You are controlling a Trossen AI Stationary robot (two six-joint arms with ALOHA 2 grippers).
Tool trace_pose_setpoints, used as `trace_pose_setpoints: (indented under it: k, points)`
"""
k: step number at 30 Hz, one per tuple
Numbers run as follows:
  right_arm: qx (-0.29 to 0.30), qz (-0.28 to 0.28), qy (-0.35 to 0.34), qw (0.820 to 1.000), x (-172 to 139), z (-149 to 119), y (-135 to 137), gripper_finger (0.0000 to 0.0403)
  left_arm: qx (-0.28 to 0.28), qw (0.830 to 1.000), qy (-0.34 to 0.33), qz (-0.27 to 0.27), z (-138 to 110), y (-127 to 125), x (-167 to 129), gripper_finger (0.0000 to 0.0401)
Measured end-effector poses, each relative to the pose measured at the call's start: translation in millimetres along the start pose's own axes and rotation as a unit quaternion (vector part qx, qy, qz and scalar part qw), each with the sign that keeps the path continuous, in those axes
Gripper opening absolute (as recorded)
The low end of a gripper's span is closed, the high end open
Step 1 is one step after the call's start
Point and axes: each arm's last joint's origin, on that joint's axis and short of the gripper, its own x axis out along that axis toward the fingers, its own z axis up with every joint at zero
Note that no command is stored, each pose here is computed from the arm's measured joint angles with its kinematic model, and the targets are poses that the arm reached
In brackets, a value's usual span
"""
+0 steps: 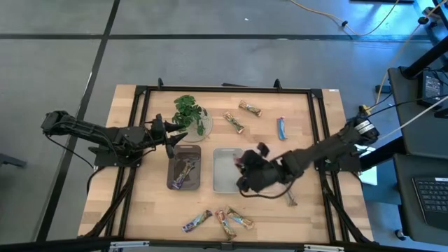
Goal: Pick and place Granola Bars by type
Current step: Put the red granola bar into the grey bin
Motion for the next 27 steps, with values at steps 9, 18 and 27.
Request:
trace_pose_setpoints:
  k: [9,18,27]
  points:
    - [-0.019,0.050,0.020,0.998,54.8,-3.0,-5.7,0.0103,0.000,1.000,0.003,0.000,-0.7,0.1,0.0,0.0169]
    - [-0.036,0.005,0.058,0.998,98.9,-22.7,-10.0,0.0103,0.002,1.000,0.006,0.000,-1.4,-0.1,0.5,0.0165]
    - [-0.061,0.013,0.088,0.994,113.2,-31.2,-11.3,0.0105,0.003,1.000,0.006,0.000,-1.4,-0.1,0.5,0.0169]
